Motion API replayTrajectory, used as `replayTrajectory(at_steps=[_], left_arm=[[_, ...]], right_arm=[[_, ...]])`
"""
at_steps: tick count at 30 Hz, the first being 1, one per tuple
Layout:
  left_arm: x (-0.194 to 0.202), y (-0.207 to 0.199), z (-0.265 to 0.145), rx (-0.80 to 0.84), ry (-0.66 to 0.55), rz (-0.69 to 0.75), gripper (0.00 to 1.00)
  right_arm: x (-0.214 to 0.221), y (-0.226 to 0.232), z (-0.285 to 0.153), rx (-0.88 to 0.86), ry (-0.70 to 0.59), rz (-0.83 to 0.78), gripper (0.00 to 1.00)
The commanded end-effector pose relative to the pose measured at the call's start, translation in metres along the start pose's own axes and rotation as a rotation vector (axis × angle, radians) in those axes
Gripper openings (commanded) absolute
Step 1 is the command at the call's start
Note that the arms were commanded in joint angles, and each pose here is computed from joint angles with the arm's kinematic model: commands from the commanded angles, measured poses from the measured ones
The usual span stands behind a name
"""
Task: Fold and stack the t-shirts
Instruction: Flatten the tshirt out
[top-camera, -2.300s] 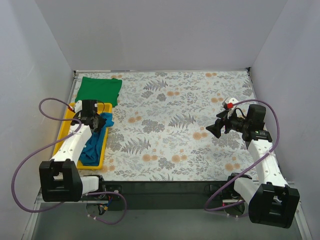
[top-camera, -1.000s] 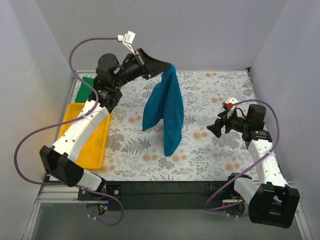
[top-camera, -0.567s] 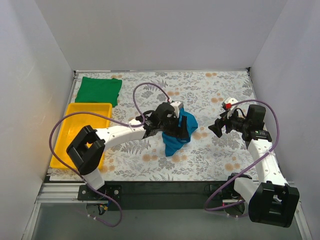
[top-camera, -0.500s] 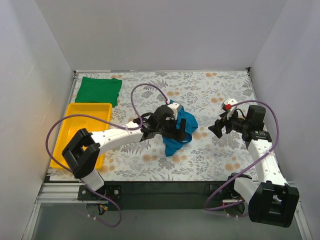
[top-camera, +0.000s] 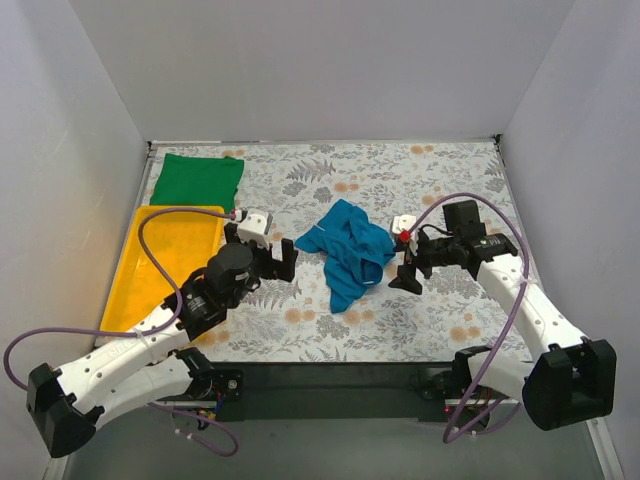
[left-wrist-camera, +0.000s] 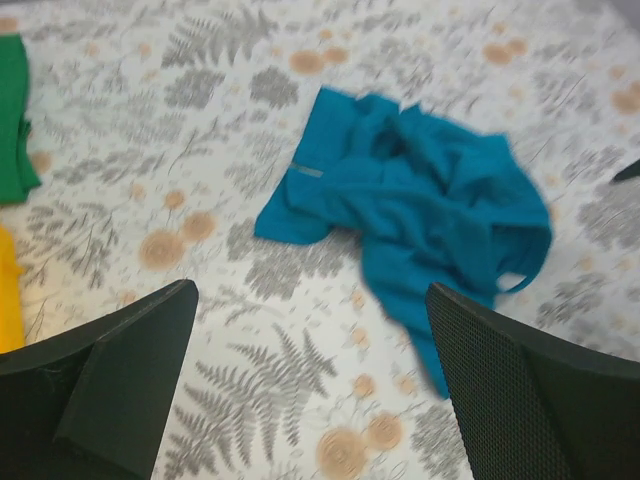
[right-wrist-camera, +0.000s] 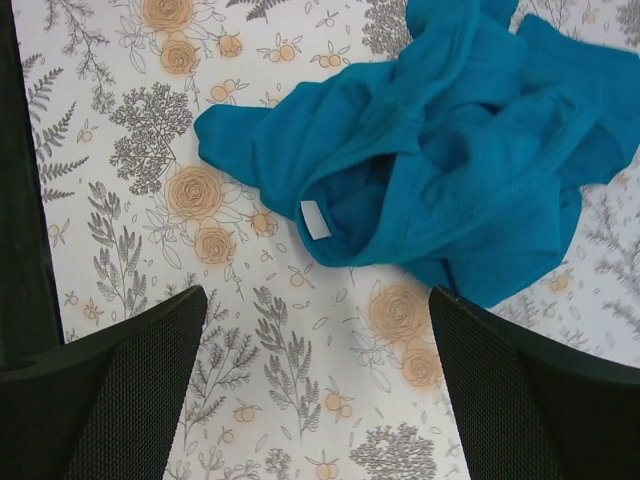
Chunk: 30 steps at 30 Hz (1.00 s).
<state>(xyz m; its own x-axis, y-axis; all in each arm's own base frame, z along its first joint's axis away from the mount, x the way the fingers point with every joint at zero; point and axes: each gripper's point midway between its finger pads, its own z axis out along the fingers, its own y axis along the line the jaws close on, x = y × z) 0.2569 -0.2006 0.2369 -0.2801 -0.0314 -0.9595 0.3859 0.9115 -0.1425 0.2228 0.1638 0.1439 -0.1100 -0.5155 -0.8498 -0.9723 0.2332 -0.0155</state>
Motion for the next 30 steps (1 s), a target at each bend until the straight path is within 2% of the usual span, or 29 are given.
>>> replayTrajectory(at_steps=[1,5,9,15,21,25,30], left_arm=[[0.030,0.024,-0.007,-0.073,0.037,0.067,0.98],[0.021,0.029,-0.006,-0.108,0.005,0.059,0.98],[0.034,0.031,0.003,-0.131,0.061,0.114,0.95],[0.040,0.033,0.010,-0.150,0.098,0.152,0.90],[0.037,0.036,0.006,-0.158,0.083,0.143,0.90],[0.038,0.035,0.007,-0.157,0.086,0.145,0.90],[0.039,0.033,0.007,-0.147,0.090,0.143,0.90]], right_arm=[[-0.021,-0.001,-0.004,-0.030,0.089,-0.171,0.98],[-0.041,-0.019,0.006,-0.043,0.123,-0.205,0.98],[-0.053,-0.033,0.030,-0.078,0.214,-0.271,0.93],[-0.053,-0.019,0.068,-0.119,0.338,-0.347,0.83],[-0.052,-0.032,0.091,-0.004,0.383,-0.262,0.68],[-0.047,-0.040,0.095,0.044,0.401,-0.229,0.66],[-0.042,-0.034,0.109,0.003,0.381,-0.167,0.60]])
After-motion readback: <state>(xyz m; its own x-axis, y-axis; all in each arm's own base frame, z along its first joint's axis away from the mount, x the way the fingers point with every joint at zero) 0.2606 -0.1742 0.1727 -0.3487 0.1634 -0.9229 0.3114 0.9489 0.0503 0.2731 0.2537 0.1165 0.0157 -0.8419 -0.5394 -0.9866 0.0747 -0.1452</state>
